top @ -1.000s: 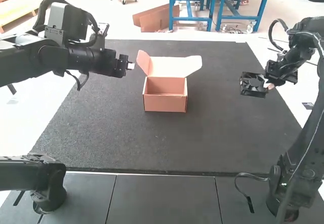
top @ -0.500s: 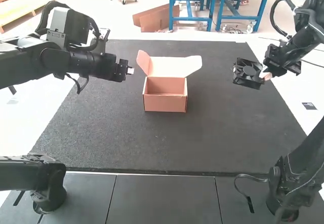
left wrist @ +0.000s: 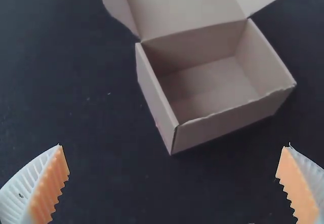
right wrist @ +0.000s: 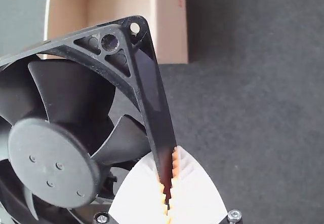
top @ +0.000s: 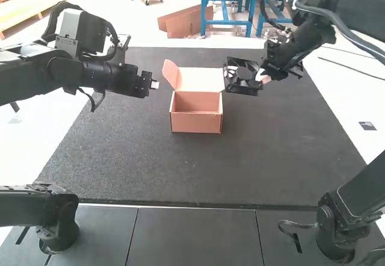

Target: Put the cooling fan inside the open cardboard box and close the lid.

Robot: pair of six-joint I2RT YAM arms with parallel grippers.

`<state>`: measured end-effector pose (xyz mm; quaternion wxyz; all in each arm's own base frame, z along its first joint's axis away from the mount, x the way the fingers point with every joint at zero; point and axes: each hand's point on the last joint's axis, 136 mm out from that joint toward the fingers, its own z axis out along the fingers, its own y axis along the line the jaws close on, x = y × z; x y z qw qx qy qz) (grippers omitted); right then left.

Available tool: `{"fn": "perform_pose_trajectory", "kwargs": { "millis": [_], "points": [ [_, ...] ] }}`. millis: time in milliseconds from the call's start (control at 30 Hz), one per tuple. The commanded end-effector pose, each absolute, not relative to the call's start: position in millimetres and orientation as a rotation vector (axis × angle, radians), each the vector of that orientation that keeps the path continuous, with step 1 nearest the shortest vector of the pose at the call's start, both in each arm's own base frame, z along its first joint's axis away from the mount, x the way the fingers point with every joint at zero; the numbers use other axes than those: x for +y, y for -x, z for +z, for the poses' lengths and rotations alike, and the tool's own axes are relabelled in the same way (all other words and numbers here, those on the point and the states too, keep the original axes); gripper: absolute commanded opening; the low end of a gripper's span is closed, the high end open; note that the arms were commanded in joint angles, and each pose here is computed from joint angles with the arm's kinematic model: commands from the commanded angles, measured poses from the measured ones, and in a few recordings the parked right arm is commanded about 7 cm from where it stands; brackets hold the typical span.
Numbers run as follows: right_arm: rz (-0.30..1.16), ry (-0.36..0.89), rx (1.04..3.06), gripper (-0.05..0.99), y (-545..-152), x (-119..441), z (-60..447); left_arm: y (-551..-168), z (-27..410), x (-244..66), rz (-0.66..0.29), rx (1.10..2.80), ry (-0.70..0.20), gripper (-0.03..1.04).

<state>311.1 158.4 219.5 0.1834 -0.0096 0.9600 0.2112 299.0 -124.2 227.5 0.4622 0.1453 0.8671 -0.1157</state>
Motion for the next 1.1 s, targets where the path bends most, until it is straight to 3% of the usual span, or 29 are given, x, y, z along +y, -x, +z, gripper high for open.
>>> {"fn": "perform_pose_trajectory", "kwargs": {
  "millis": [0, 100, 433, 767, 1067],
  "points": [
    [0.605, -0.004, 2.719, -0.01, -302.6, 180.5, 218.2, -299.9, 227.6, -123.1, -0.281, 2.131, -0.345, 0.97],
    [0.620, 0.050, 2.739, -0.01, -295.8, 199.7, 213.2, -300.3, 227.8, -123.2, -0.281, 2.133, -0.346, 0.97],
    [0.591, 0.034, 2.779, -0.01, -316.9, 217.6, 192.6, -298.4, 221.5, -121.6, -0.257, 2.177, -0.365, 0.97],
    [0.609, 0.017, 2.790, -0.01, -354.6, 252.9, 181.5, -285.9, 231.0, -131.7, -0.245, 2.196, -0.478, 0.97],
    [0.620, 0.011, 2.796, -0.01, -383.4, 281.0, 170.2, -280.9, 240.4, -145.9, -0.276, 2.162, -0.525, 0.97]
  ]
}}
